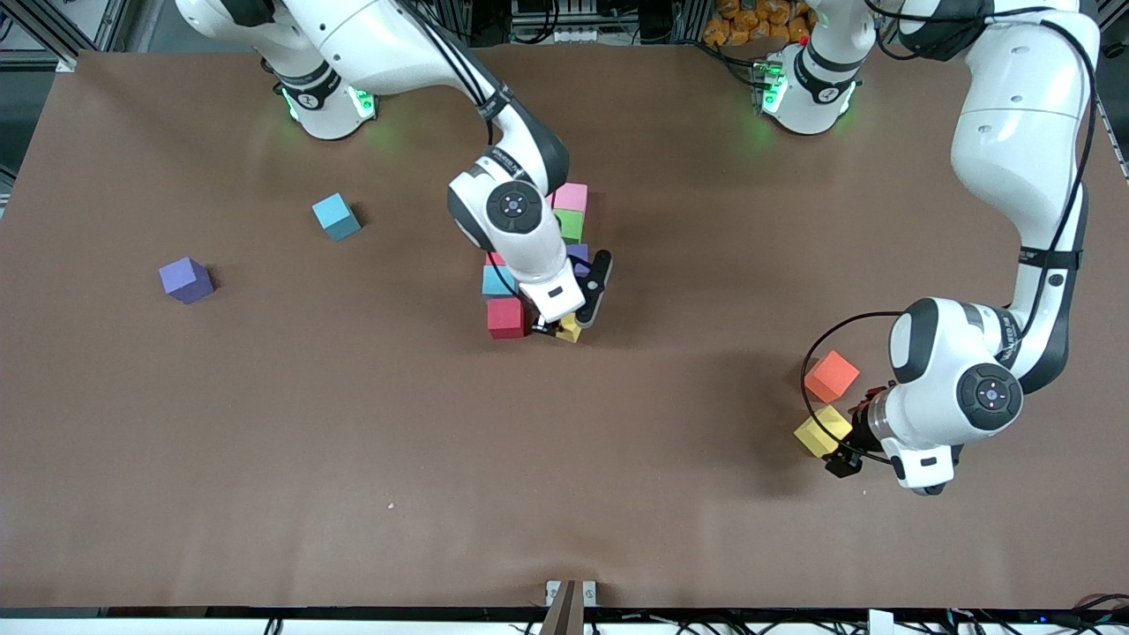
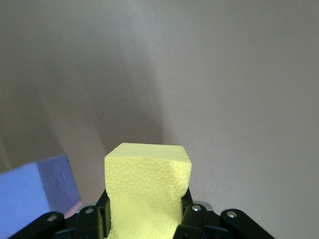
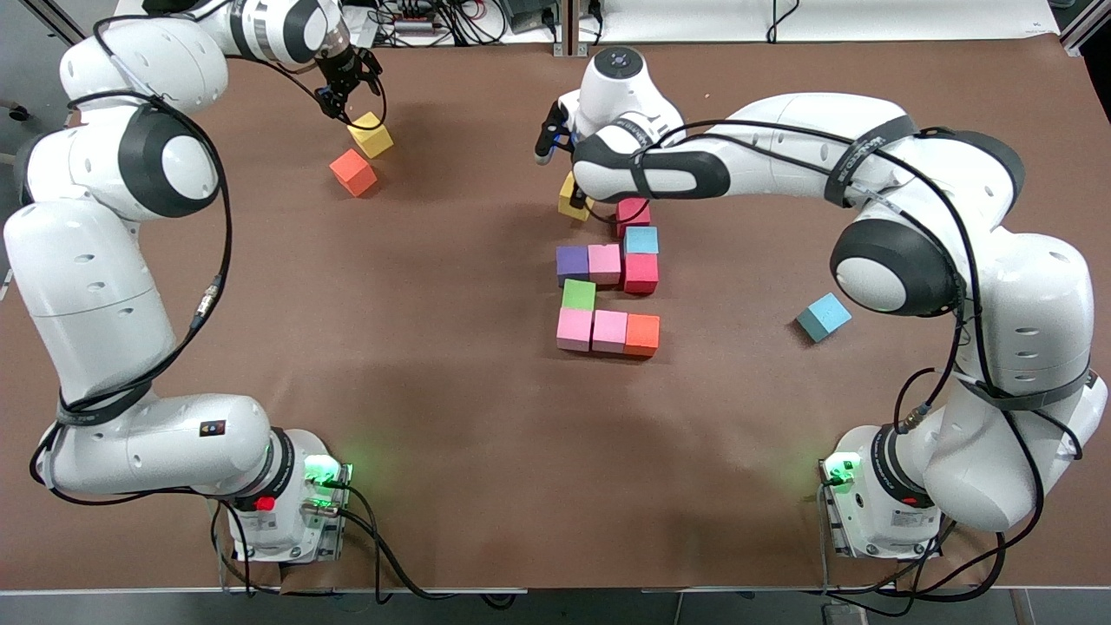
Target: Form number 2 with 11 blocks
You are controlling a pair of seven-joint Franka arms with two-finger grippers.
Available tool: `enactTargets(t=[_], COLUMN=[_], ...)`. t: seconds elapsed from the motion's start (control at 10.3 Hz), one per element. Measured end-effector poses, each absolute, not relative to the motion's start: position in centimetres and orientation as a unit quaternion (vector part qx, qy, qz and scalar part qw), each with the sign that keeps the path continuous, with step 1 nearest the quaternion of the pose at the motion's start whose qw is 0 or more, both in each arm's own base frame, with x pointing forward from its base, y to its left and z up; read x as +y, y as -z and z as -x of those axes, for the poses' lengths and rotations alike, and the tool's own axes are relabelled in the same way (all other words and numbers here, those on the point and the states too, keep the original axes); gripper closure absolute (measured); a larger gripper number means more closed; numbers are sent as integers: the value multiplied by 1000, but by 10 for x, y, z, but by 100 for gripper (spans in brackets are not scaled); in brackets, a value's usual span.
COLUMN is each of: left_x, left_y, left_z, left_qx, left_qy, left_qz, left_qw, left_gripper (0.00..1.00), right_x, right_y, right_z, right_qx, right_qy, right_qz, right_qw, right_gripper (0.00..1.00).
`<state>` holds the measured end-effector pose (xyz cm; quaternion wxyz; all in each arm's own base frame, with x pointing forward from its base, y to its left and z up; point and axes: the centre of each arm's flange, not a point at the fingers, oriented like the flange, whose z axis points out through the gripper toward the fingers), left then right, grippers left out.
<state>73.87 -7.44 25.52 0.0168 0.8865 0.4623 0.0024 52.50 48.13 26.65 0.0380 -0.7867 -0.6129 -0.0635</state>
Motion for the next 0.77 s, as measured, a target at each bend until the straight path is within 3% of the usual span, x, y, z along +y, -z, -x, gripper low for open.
enactTargets(t=[0.19,0.77], left_x=[-73,-76], left_y=[-239,-197], left_z=[-738,-732], left_qx=[453,445], left_qy=[-8,5], left_qz=[-891,-896], left_qw=[4,-8], left_gripper=[0,0], right_x=[468,468], right_y=[-266,-247], right_z=[-535,-514], right_qx=[-652,-697], right_qy=[62,37], right_qz=[755,716], right_qw=[33,36], right_gripper=[47,47])
